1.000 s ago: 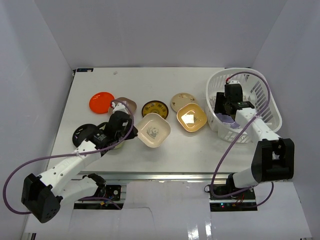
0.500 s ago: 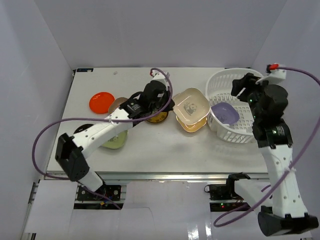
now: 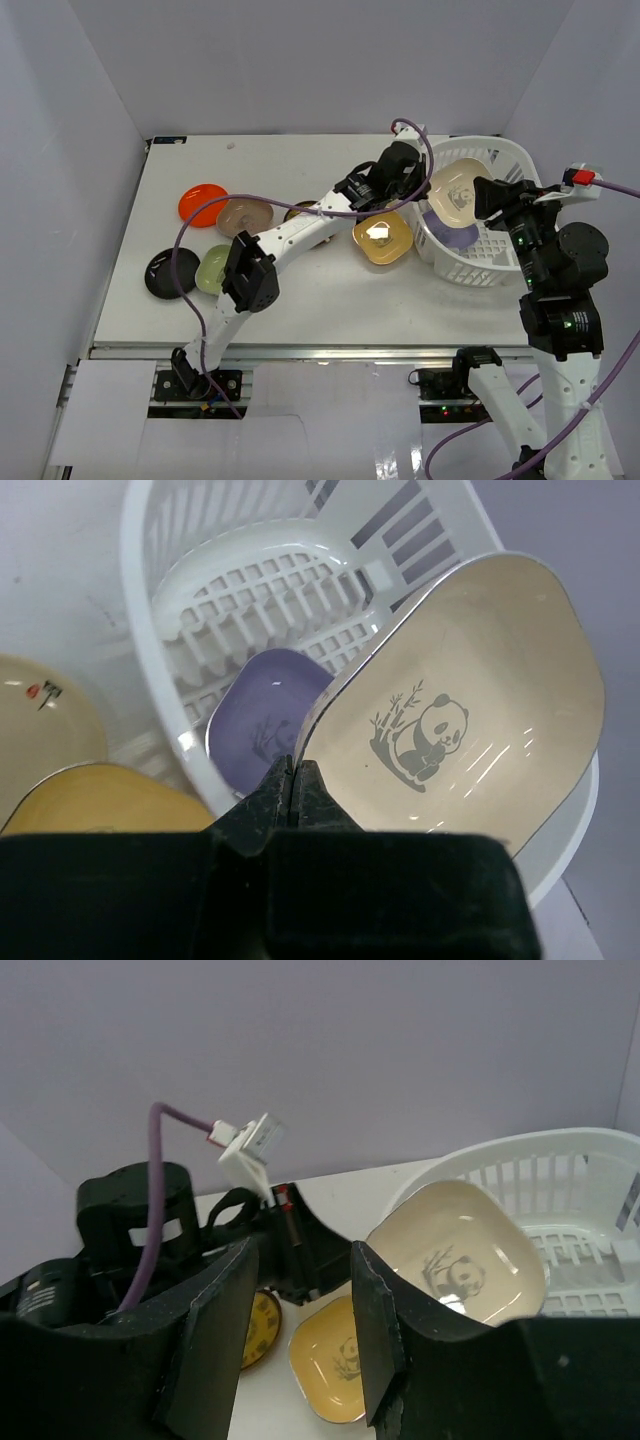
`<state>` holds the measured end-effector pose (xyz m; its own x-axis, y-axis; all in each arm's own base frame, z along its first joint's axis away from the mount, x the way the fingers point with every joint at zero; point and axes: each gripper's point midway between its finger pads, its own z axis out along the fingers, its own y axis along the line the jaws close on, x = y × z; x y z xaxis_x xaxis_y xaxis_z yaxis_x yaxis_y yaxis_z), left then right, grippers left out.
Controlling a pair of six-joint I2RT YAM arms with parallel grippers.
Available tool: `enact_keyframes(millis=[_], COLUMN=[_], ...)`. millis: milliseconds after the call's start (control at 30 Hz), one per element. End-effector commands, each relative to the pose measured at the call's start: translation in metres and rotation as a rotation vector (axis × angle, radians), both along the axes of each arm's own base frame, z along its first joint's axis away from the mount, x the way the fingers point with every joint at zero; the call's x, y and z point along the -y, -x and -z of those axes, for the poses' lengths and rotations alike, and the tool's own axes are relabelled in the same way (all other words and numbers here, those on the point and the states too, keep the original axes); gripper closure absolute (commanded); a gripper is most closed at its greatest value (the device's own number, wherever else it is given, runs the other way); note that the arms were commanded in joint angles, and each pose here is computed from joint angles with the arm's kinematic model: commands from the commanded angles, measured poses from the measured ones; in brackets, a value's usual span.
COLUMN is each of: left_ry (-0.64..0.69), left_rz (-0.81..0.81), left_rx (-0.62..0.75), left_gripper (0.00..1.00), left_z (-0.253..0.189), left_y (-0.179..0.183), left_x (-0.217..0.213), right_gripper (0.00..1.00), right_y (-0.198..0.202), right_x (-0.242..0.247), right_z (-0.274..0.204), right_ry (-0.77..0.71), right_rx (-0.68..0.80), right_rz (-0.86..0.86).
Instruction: Place the plates into the plastic bin on the countertop
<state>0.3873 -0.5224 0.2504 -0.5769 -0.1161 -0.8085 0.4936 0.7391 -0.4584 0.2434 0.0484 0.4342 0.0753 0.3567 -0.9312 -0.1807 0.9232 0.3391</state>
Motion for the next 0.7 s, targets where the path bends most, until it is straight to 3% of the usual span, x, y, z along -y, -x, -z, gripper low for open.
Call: enact_keyframes(millis=[0, 67, 100, 167, 200, 300, 367, 500, 567, 667], left_ry=[0.084, 0.092, 0.100, 0.098, 0.100, 0.095, 0.110, 0.119, 0.112, 0.100], left_rz=[0.020, 0.022, 0.028, 0.049, 0.054, 0.040, 0.024, -0.078, -0.152, -0.252], left_rx=[0.041, 0.021, 0.018, 0.000, 0.002, 0.086, 0.150, 0.192, 0.184, 0.144], left_gripper=[1.00, 1.00, 0.93, 0.69, 0.44, 0.12, 0.07, 0.07, 0.08, 0.11], left_z=[-0.033, -0.019, -0.016, -0.006, -0.006, -0.037, -0.074, -0.119, -0.124, -0.106], left_y=[-0.003, -0.007, -0.006, -0.005, -0.004, -0.009, -0.012, -0.036, -0.049, -0.039], left_x=[0.021, 0.030, 0.033, 0.037, 0.038, 0.025, 0.005, -0.073, -0.120, -0.188], right_gripper=[0.52, 0.51, 0.50, 0.49, 0.48, 0.46, 0.44, 0.43, 0.44, 0.44], right_y=[0.006, 0.007, 0.007, 0.005, 0.004, 0.000, -0.001, -0.006, -0.013, -0.025], right_x=[-0.012, -0.011, -0.011, -0.012, -0.013, -0.024, -0.041, -0.067, -0.080, -0.103], right_z=[0.005, 0.008, 0.008, 0.012, 0.015, 0.024, 0.029, 0.047, 0.066, 0.102], right_ry=[-0.006, -0.002, 0.002, 0.015, 0.020, 0.044, 0.066, 0.092, 0.095, 0.138], right_rx=[-0.004, 0.001, 0.003, -0.008, -0.017, -0.040, -0.052, -0.104, -0.166, -0.264], right_rz=[-0.071, -0.066, -0.067, -0.073, -0.080, -0.144, -0.241, -0.401, -0.480, -0.536])
